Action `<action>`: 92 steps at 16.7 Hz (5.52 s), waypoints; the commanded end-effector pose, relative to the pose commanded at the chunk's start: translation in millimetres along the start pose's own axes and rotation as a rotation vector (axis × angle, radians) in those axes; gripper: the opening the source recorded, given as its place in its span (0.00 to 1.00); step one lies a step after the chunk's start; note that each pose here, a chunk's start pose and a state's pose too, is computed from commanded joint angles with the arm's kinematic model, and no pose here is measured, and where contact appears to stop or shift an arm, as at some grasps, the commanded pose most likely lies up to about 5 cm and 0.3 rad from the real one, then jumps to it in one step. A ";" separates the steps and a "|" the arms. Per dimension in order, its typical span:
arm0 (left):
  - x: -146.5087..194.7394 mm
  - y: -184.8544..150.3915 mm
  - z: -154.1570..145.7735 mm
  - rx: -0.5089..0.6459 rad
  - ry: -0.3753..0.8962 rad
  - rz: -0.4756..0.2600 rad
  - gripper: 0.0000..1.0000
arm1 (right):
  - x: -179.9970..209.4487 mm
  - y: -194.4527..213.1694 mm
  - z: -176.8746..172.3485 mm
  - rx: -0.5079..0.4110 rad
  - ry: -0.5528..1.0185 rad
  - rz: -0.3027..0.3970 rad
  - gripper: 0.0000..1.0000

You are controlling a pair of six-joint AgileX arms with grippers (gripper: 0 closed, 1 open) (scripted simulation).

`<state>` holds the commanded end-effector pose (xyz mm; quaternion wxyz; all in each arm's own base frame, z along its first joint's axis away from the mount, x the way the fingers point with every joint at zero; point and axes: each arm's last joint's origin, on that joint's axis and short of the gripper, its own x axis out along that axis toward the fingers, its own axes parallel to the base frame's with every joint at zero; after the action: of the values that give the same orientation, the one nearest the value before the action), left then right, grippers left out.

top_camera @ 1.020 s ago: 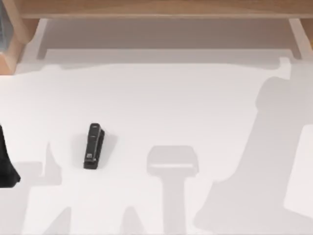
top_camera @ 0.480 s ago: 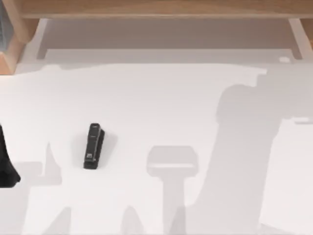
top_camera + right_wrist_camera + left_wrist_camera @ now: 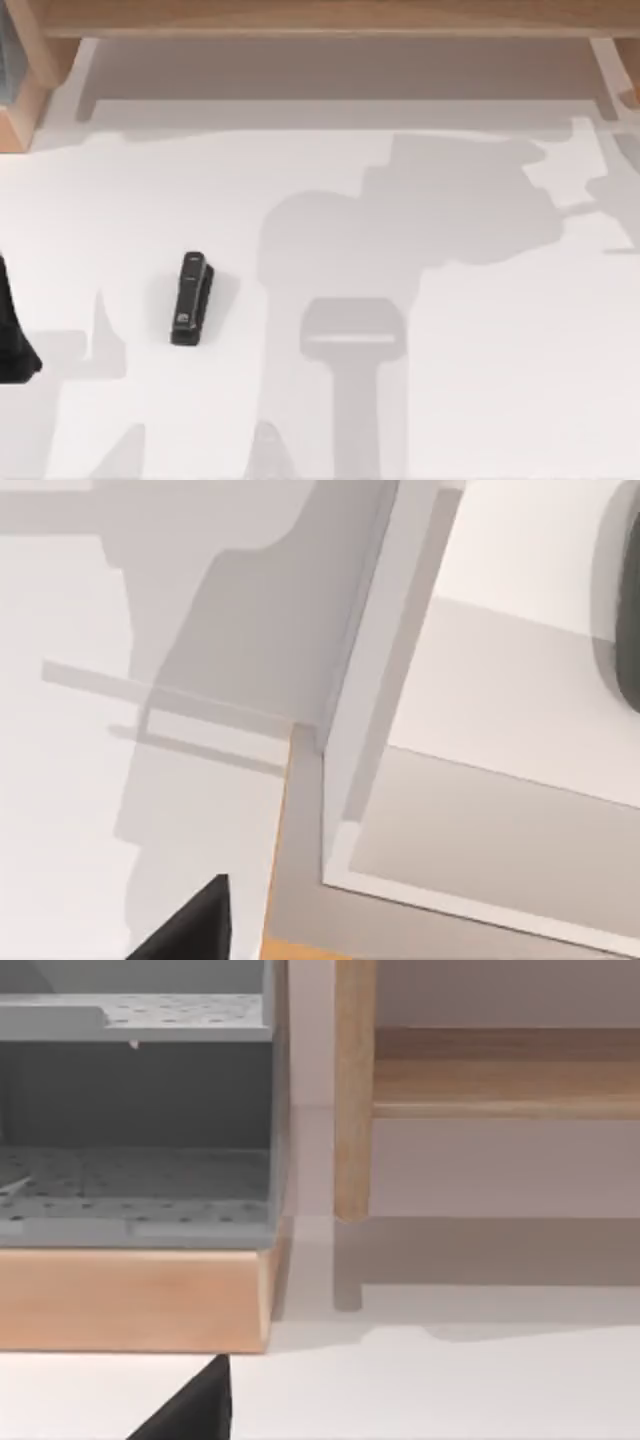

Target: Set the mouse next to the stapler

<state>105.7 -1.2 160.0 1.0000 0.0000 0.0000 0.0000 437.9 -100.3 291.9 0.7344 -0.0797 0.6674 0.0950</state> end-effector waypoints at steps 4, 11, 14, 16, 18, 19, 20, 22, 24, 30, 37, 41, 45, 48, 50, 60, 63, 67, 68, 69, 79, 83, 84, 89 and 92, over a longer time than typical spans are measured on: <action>0.0 0.0 0.0 0.000 0.000 0.000 1.00 | -3.8 -6.8 -5.6 0.008 -0.008 -0.008 1.00; 0.0 0.0 0.0 0.000 0.000 0.000 1.00 | 87.9 -81.0 -1.0 0.025 -0.019 -0.027 1.00; 0.0 0.0 0.0 0.000 0.000 0.000 1.00 | 141.7 -91.7 6.2 0.010 -0.010 -0.012 1.00; 0.0 0.0 0.0 0.000 0.000 0.000 1.00 | 157.3 -92.5 8.2 0.007 -0.006 -0.007 1.00; 0.0 0.0 0.0 0.000 0.000 0.000 1.00 | 157.3 -92.5 8.2 0.007 -0.006 -0.007 1.00; 0.0 0.0 0.0 0.000 0.000 0.000 1.00 | 157.3 -92.5 8.2 0.007 -0.006 -0.007 1.00; 0.0 0.0 0.0 0.000 0.000 0.000 1.00 | 157.3 -92.5 8.2 0.007 -0.006 -0.007 1.00; 0.0 0.0 0.0 0.000 0.000 0.000 1.00 | 157.3 -92.5 8.2 0.007 -0.006 -0.007 0.85; 0.0 0.0 0.0 0.000 0.000 0.000 1.00 | 157.3 -92.5 8.2 0.007 -0.006 -0.007 0.70; 0.0 0.0 0.0 0.000 0.000 0.000 1.00 | 157.3 -92.5 8.2 0.007 -0.006 -0.007 0.25; 0.0 0.0 0.0 0.000 0.000 0.000 1.00 | 157.3 -92.5 8.2 0.007 -0.006 -0.007 0.00; 0.0 0.0 0.0 0.000 0.000 0.000 1.00 | 157.3 -92.5 8.2 0.007 -0.006 -0.007 0.00; 0.0 0.0 0.0 0.000 0.000 0.000 1.00 | 140.9 -93.0 7.2 0.017 -0.023 -0.021 0.00; 0.0 0.0 0.0 0.000 0.000 0.000 1.00 | 94.3 -87.7 1.5 0.055 -0.060 -0.058 0.00; 0.0 0.0 0.0 0.000 0.000 0.000 1.00 | 59.0 -73.3 -0.8 0.085 -0.090 -0.081 0.00; 0.0 0.0 0.0 0.000 0.000 0.000 1.00 | -21.3 94.0 16.8 0.223 -0.127 -0.056 0.00; 0.0 0.0 0.0 0.000 0.000 0.000 1.00 | -4.4 163.2 32.8 0.248 -0.106 -0.031 0.00; 0.0 0.0 0.0 0.000 0.000 0.000 1.00 | 35.3 266.1 44.3 0.268 -0.070 -0.013 0.00; 0.0 0.0 0.0 0.000 0.000 0.000 1.00 | 46.9 292.1 43.9 0.271 -0.061 -0.011 0.00; 0.0 0.0 0.0 0.000 0.000 0.000 1.00 | 58.8 317.5 42.2 0.274 -0.053 -0.011 0.00; 0.0 0.0 0.0 0.000 0.000 0.000 1.00 | 142.0 469.7 -2.7 0.274 -0.012 -0.030 0.00; 0.0 0.0 0.0 0.000 0.000 0.000 1.00 | 142.0 469.7 -2.7 0.274 -0.012 -0.030 0.00; 0.0 0.0 0.0 0.000 0.000 0.000 1.00 | 140.6 468.3 -2.0 0.278 -0.012 -0.028 0.00; 0.0 0.0 0.0 0.000 0.000 0.000 1.00 | 137.1 468.7 -1.2 0.278 -0.022 -0.018 0.00; 0.0 0.0 0.0 0.000 0.000 0.000 1.00 | 131.9 469.4 -0.1 0.279 -0.037 -0.005 0.00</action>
<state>105.7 -1.2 160.0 1.0000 0.0000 0.0000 0.0000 334.4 359.0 165.2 0.7506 0.0233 0.6603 0.0009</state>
